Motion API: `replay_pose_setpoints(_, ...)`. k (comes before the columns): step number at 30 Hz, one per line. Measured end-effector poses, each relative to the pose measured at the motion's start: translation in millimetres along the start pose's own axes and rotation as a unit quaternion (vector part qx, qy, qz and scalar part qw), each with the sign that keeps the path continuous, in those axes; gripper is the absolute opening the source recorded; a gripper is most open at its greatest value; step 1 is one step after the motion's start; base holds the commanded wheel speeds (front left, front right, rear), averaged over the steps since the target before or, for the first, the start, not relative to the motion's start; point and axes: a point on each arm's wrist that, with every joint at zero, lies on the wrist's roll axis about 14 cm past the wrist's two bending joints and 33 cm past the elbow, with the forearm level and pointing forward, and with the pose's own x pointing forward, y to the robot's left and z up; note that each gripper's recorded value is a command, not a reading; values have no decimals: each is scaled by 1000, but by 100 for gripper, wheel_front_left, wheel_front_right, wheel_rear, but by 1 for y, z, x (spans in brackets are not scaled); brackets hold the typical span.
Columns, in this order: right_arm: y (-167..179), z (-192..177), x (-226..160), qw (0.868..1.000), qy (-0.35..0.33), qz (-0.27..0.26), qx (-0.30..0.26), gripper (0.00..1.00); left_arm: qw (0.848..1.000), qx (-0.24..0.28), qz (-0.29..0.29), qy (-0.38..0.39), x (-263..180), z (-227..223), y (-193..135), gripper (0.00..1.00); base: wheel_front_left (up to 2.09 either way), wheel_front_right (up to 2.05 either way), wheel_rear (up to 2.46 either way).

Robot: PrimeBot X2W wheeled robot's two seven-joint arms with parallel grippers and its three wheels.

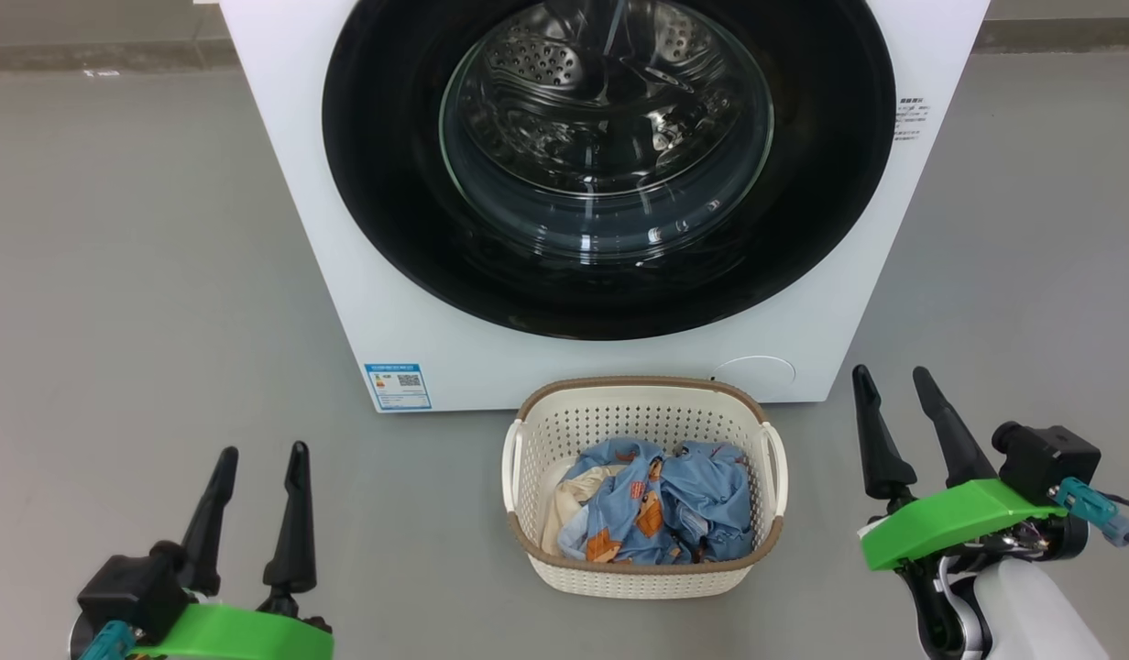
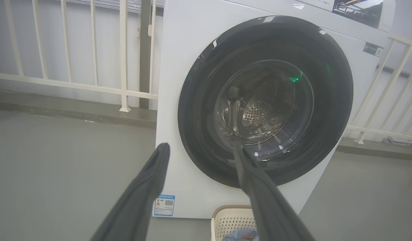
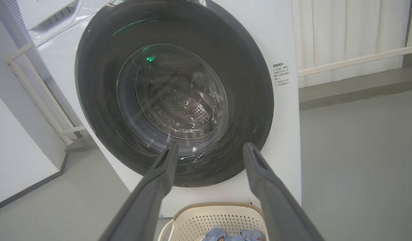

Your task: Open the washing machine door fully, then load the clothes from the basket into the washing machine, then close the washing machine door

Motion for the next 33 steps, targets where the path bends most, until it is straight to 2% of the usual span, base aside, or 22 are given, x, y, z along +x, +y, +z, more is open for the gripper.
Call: replay_pose_setpoints(33,-1,-2,-1,1000,4,-1,-4,100,1000,4,-3,6,0,-3,0,100,0,0,0)
